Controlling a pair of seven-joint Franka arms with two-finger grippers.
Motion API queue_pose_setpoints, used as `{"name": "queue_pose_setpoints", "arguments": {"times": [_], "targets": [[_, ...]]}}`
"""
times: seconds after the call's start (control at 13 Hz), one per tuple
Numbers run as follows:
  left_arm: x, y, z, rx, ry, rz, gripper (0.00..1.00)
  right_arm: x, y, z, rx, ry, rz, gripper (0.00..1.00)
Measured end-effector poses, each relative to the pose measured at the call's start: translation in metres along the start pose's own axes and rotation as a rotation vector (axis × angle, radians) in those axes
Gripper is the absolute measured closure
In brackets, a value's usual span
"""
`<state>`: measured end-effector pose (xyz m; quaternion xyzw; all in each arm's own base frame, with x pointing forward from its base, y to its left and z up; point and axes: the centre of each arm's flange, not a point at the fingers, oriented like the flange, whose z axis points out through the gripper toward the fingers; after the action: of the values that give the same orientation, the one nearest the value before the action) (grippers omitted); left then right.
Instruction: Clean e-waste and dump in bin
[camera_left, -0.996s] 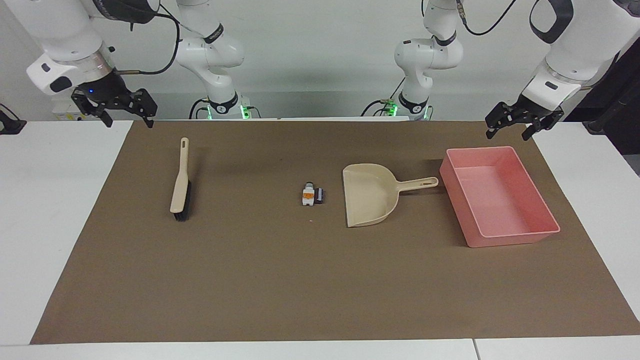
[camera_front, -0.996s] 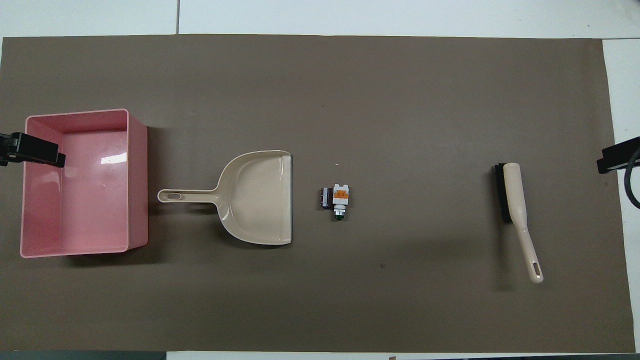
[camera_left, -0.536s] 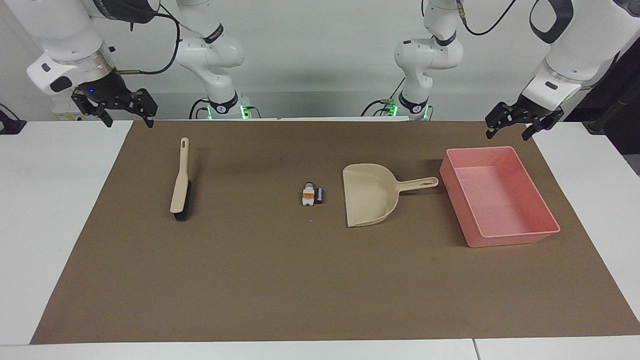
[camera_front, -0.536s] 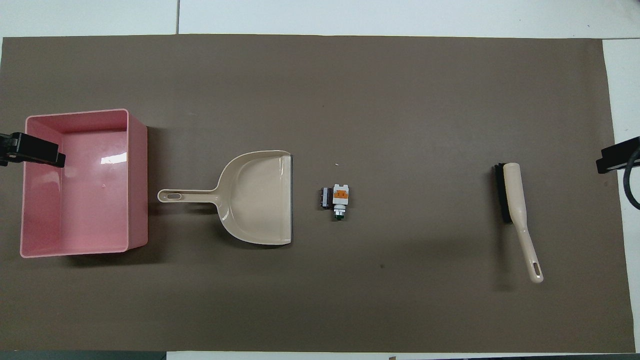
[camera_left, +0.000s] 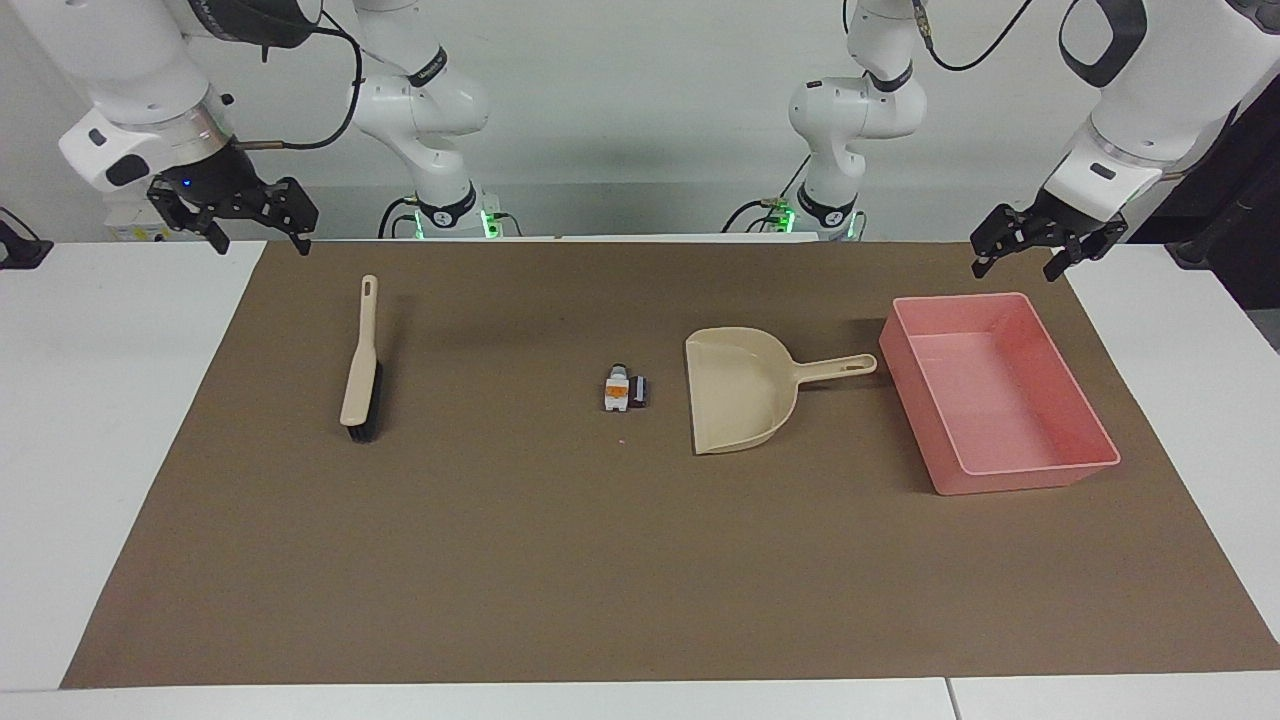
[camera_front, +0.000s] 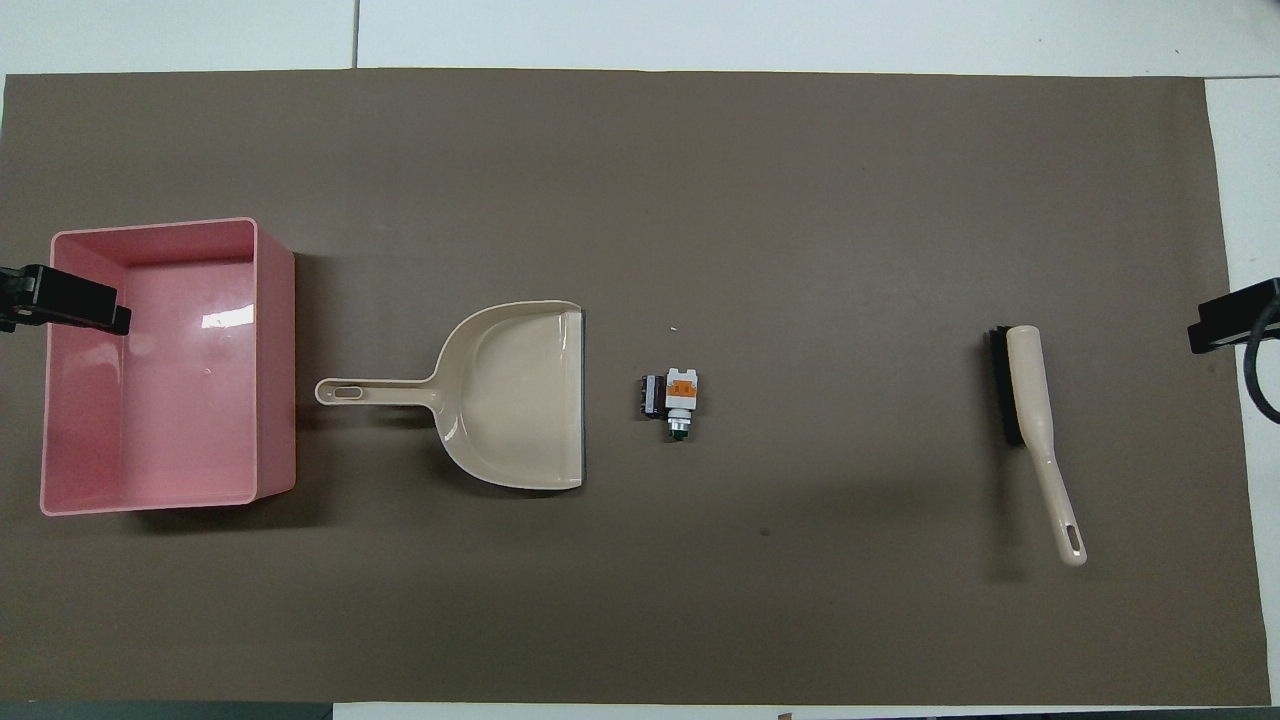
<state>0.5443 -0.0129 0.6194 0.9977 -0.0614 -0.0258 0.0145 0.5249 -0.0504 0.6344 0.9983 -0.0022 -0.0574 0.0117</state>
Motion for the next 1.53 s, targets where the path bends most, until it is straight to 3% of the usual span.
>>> {"name": "queue_pose_setpoints", "arguments": {"times": [0.31, 1.07, 1.53], "targets": [[0.0, 0.0, 0.0, 0.0, 0.0, 0.0, 0.0, -0.014, -0.002, 0.043, 0.058, -0.017, 0.001, 0.01], [0.002, 0.015, 0.0, 0.002, 0.007, 0.044, 0.0, -0.057, -0.009, 0.185, 0.081, -0.062, -0.042, 0.01], [0.002, 0.061, 0.023, 0.014, 0.033, 0.573, 0.0, -0.071, 0.011, 0.253, 0.096, -0.095, -0.041, 0.03]]}}
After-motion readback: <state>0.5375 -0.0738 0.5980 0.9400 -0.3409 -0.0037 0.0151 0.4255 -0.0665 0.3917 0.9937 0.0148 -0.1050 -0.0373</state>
